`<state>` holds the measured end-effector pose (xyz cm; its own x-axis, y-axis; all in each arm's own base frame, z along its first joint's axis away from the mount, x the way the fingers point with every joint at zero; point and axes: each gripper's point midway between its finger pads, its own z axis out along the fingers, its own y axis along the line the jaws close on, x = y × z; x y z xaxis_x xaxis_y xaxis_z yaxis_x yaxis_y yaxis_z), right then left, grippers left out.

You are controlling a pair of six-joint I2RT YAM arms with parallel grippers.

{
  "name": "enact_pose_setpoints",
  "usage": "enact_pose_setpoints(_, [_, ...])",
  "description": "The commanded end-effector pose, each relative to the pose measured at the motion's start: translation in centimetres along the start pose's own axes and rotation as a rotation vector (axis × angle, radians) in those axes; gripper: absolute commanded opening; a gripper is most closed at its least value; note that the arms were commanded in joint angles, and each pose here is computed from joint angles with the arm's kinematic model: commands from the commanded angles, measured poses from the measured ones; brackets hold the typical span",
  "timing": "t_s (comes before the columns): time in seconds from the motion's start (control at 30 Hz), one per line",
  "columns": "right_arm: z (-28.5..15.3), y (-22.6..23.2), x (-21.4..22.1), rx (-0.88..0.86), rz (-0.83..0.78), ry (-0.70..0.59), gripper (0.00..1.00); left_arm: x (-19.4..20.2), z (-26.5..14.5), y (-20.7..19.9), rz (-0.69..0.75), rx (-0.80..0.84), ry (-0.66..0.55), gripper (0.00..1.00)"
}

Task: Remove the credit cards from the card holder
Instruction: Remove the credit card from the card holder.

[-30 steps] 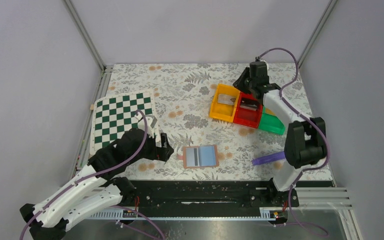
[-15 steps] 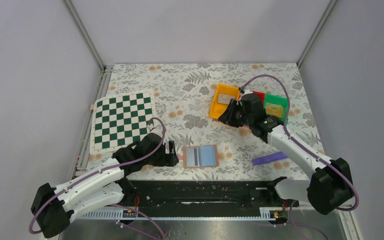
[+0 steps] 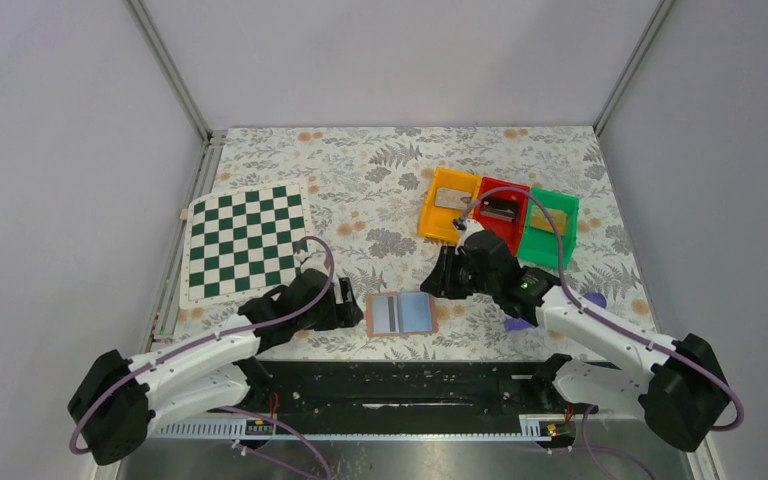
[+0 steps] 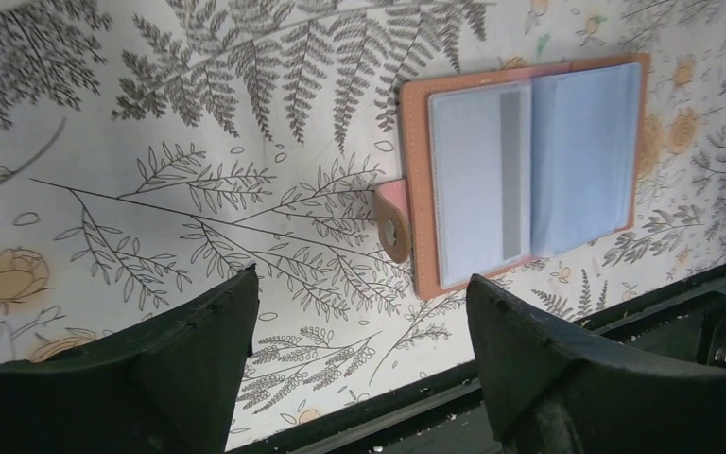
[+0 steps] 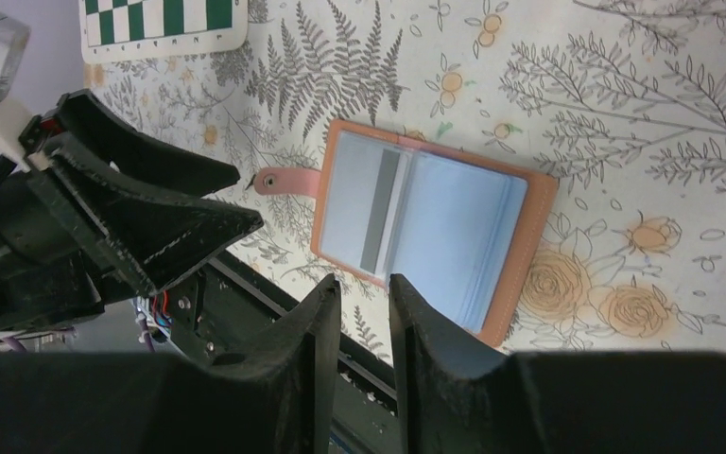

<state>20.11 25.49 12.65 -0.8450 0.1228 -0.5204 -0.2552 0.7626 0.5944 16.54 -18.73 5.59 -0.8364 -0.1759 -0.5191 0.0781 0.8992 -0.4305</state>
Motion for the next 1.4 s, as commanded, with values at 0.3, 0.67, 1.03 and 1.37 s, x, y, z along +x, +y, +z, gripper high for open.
enact_pose_setpoints(0.3, [-1.3, 0.0, 0.8, -0.059, -0.016, -0.052, 0.33, 0.1, 3.4, -1.7, -0.051, 0.051, 0.016, 0.74])
enact_pose_setpoints(0.67, [-0.7, 0.1, 1.2, -0.051, -0.011, -0.033, 0.38, 1.2, 4.6, -3.5, -0.057, 0.126, 0.09, 0.28])
enact_pose_setpoints(1.03, [1.5, 1.5, 2.8, -0.083, 0.015, 0.017, 0.63, -0.6, 0.7, -8.4, -0.102, 0.374, 0.051, 0.0])
enact_pose_setpoints(1.37, [4.0, 2.2, 5.0, -0.056, -0.092, 0.115, 0.75, -0.3, 0.1, -8.2, -0.094, 0.385, 0.057, 0.0])
